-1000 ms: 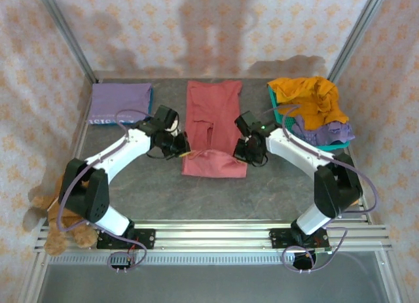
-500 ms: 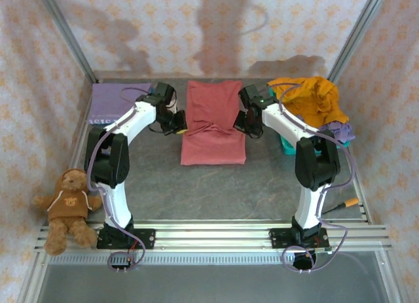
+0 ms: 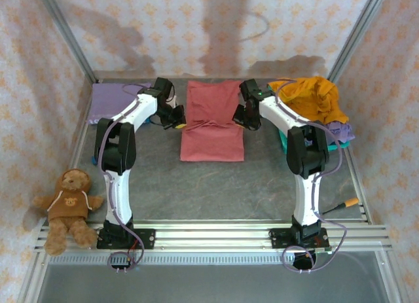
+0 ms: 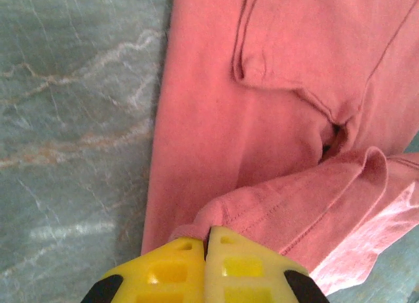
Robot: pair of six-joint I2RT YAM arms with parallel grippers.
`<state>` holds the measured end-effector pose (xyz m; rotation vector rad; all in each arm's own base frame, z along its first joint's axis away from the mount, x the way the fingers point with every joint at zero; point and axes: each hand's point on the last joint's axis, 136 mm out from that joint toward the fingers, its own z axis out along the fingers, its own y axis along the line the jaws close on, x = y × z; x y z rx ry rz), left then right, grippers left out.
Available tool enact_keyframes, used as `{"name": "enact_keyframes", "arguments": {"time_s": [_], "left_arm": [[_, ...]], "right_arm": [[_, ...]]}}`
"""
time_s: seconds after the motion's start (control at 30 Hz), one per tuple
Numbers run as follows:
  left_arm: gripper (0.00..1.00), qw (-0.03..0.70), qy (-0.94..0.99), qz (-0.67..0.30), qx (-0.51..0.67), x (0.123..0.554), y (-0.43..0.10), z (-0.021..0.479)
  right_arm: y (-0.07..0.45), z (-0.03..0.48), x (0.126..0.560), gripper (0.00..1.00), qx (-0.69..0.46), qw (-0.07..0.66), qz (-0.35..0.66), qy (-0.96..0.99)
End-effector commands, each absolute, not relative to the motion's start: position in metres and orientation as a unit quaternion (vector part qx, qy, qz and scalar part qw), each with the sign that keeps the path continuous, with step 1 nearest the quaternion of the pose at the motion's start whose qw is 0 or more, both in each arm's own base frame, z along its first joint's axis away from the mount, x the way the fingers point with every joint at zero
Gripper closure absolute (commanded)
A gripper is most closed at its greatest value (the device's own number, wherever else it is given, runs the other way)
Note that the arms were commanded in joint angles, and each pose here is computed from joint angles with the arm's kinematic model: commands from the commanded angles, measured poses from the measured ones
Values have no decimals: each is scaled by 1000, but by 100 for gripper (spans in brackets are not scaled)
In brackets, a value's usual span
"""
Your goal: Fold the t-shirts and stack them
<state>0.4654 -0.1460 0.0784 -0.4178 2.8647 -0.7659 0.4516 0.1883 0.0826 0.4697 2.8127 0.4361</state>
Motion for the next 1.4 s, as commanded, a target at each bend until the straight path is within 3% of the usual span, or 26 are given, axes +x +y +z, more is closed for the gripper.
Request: {"name": "enact_keyframes", "arguments": {"time_s": [0.0, 0.07, 0.1, 0.2, 0.3, 0.43, 0.67, 0.83, 1.37], "left_arm": [[100, 75, 948, -276, -142, 479, -140, 84], [100, 75, 946, -282, -142, 485, -141, 85], [100, 74, 945, -283, -143, 486, -140, 86], [75, 79, 945, -280, -149, 489, -137, 89], [59, 108, 940, -278, -167, 497, -128, 101], [55, 148, 924, -297, -190, 506, -121, 123], [54, 143, 919, -313, -195, 495, -128, 130], [54, 124, 921, -317, -189, 477, -144, 116], [53, 64, 942, -279, -174, 404, -177, 40]], "right_arm": [[180, 88, 465, 100, 160, 134, 153, 966], [179, 89, 470, 99, 155, 132, 155, 967], [178, 91, 470, 93, 150, 131, 151, 968], [176, 101, 469, 67, 136, 136, 151, 970], [173, 120, 469, 56, 127, 153, 152, 968], [175, 137, 463, 54, 124, 159, 163, 966], [185, 143, 449, 53, 143, 151, 211, 955], [198, 131, 437, 53, 158, 124, 247, 948], [222, 53, 373, 53, 154, 19, 221, 963]]}}
